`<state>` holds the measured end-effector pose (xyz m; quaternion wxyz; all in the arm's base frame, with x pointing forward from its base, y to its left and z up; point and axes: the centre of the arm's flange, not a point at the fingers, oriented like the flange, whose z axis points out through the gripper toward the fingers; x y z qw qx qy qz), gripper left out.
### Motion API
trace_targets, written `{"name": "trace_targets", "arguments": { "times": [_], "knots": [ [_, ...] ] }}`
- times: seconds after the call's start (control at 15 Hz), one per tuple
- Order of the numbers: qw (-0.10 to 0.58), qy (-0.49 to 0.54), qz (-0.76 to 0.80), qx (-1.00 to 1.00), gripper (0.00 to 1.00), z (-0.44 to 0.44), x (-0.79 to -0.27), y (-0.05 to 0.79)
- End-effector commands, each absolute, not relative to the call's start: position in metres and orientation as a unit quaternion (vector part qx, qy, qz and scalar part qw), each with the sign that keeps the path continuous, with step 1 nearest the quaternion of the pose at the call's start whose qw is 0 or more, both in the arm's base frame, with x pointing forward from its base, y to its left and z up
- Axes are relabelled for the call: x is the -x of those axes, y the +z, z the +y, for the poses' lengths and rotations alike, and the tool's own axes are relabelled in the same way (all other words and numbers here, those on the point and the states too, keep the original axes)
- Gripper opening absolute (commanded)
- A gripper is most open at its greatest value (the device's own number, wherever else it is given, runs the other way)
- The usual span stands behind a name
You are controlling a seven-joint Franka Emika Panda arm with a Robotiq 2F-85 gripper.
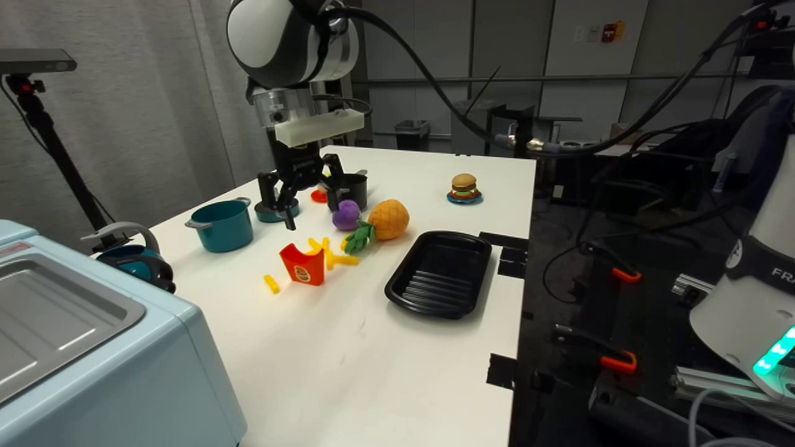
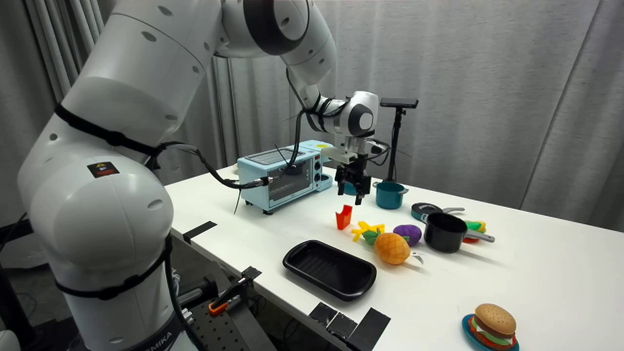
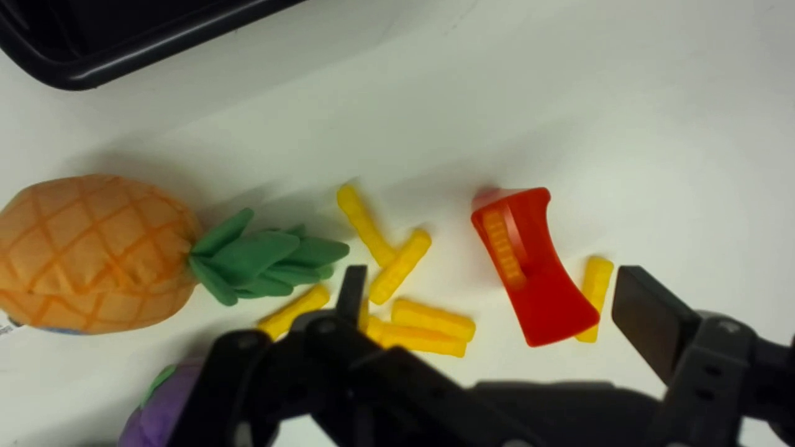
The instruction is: Put the furthest yellow object to the left in the red thing
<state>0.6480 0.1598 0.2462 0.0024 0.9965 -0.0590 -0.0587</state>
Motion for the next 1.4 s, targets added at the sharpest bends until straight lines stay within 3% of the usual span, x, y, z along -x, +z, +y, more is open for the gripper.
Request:
{"name": "trace_targets", "arguments": {
  "times": [0.0,1.33],
  "knots": [
    [-0.006,-0.055,-0.061,-0.997,1.00,0.1548,-0.6519,0.2549],
    [0.000,-0.053,-0.064,-0.997,1.00,0.1550,-0.6519,0.2524]
  ]
}}
